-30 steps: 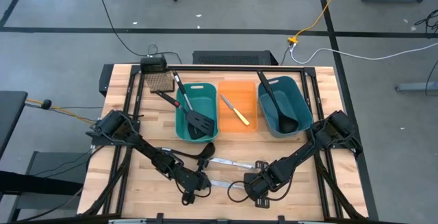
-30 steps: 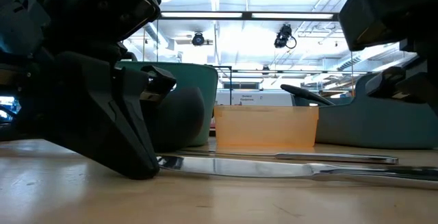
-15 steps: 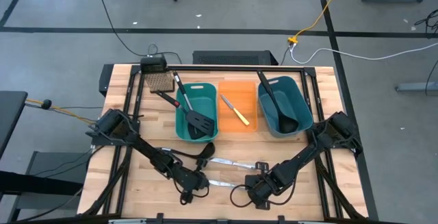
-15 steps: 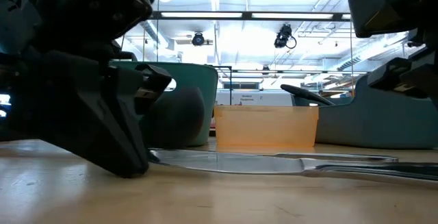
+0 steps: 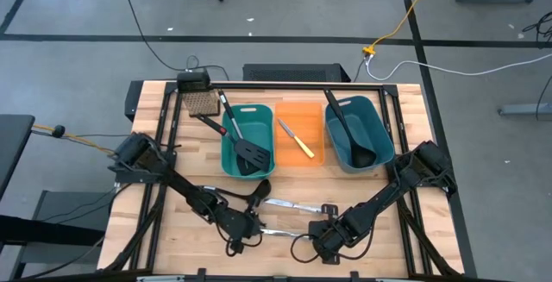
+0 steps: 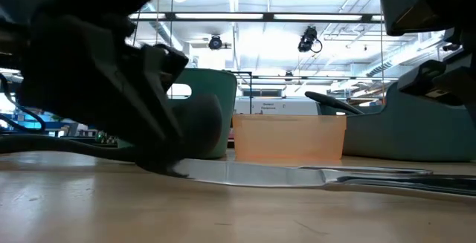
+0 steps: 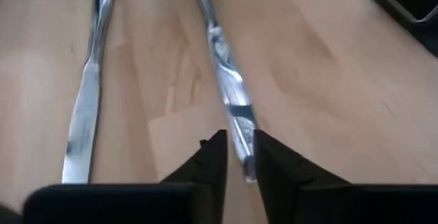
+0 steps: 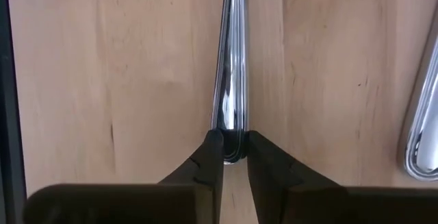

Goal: Pick & Place Kitchen Items
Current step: Put the silver knife into the orange bin

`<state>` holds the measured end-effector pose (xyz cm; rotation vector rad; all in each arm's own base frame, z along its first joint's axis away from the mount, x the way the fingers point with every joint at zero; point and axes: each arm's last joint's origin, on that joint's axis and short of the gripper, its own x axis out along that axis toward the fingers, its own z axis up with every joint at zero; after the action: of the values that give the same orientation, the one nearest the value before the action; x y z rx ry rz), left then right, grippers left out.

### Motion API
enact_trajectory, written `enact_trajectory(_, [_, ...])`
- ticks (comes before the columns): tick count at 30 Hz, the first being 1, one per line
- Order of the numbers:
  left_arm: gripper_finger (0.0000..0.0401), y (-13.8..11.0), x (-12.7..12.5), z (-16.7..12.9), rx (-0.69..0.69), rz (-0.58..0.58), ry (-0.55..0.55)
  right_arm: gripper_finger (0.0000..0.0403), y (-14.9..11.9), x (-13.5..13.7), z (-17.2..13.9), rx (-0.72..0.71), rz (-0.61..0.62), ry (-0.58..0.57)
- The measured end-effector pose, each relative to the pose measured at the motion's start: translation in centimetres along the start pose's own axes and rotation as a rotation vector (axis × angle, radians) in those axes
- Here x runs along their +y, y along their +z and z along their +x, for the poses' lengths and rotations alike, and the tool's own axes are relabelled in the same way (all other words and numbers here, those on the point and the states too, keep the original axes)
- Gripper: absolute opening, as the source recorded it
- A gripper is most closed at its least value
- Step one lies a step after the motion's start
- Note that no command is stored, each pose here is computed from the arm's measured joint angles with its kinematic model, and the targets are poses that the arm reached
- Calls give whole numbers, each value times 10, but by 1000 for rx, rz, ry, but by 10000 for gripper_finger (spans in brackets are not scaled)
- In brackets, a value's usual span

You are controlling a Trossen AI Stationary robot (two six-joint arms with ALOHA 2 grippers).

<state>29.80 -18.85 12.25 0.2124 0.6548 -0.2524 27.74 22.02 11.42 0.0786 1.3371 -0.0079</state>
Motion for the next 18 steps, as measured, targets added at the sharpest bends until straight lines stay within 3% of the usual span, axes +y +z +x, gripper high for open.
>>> enact_trajectory(6, [167,1,13,4,13,-87,-29,58,0,0,0,-6,0,-4])
enact_trajectory(9, [199,1,18,6,25,-121,-96,58,0,0,0,-10,0,-8])
enact_trajectory(14, [210,-2,20,7,53,-150,-126,58,1,0,0,-19,1,-13])
enact_trajectory(18, [192,-4,20,7,81,-170,-120,58,1,0,0,-22,1,-13])
